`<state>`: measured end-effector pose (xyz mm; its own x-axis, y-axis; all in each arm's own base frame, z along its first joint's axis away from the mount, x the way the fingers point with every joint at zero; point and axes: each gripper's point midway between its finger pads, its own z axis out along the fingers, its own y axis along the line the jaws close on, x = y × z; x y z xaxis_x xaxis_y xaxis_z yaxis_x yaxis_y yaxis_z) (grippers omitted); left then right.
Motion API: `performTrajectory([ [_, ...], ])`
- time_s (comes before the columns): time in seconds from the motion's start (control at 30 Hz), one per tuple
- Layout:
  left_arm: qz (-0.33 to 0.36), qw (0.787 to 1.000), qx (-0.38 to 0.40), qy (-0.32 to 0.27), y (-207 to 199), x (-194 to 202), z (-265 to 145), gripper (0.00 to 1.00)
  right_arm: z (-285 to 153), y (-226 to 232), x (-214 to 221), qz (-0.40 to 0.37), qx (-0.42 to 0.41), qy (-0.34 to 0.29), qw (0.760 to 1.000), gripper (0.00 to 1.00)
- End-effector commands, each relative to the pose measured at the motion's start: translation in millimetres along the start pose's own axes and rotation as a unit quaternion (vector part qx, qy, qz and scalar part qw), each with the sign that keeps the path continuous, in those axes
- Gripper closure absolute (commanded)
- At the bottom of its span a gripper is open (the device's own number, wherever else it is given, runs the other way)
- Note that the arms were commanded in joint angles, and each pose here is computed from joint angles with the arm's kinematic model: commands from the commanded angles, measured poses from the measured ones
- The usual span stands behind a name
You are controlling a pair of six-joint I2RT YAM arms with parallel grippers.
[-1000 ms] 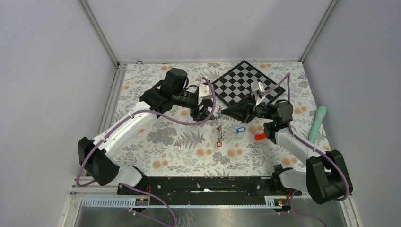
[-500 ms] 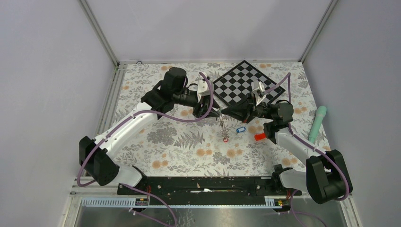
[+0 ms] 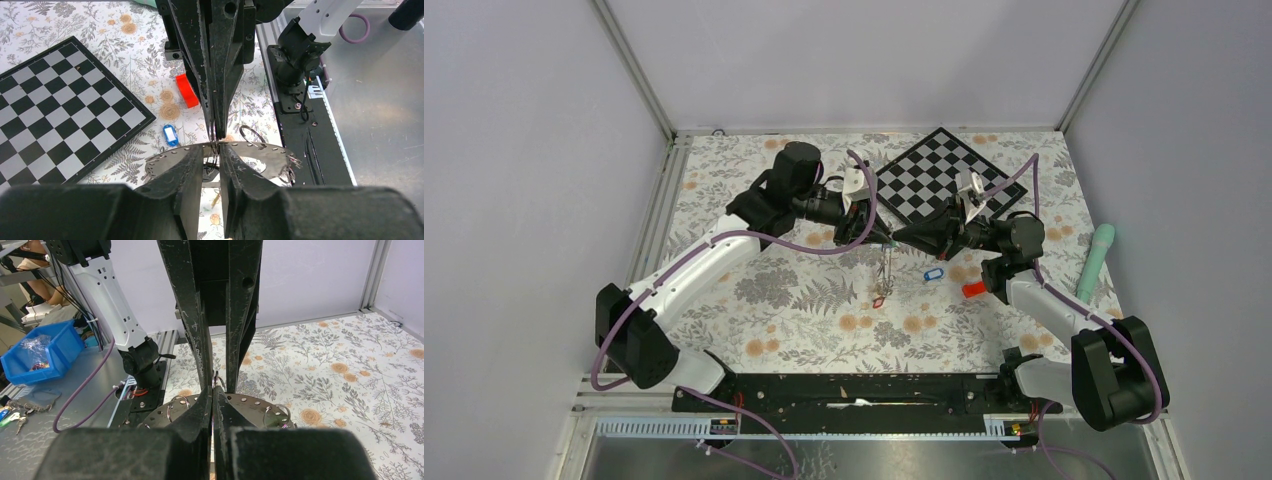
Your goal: Put the keys on the keyring
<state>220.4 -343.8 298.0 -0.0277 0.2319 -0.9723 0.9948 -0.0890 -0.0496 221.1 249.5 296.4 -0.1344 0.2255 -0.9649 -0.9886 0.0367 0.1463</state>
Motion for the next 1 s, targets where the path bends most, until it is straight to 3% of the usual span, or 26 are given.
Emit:
performTrajectory([
  [0.0, 0.021, 0.999, 0.015, -0.021, -2, -13, 0, 0.76, 1, -2, -18, -0.049, 0.006, -0.027, 0.998, 1.0],
  [0.47, 0.013, 0.999, 0.025, -0.025, -1, -18, 2, 0.9, 0, -8, -10, -0.042, 0.016, -0.018, 0.999, 1.0],
  [0.63, 0.011, 0.999, 0.027, -0.024, 0, -19, 3, 1.0, 0, -10, -7, -0.04, 0.019, -0.014, 0.999, 1.0],
  [0.73, 0.01, 1.0, 0.021, -0.021, 1, -18, 2, 1.0, -1, -11, -6, -0.042, 0.021, -0.012, 0.999, 1.0],
  [0.97, 0.041, 0.998, -0.029, 0.046, 7, -1, -14, 1.0, -4, -12, -4, -0.061, 0.026, -0.003, 0.998, 0.72],
])
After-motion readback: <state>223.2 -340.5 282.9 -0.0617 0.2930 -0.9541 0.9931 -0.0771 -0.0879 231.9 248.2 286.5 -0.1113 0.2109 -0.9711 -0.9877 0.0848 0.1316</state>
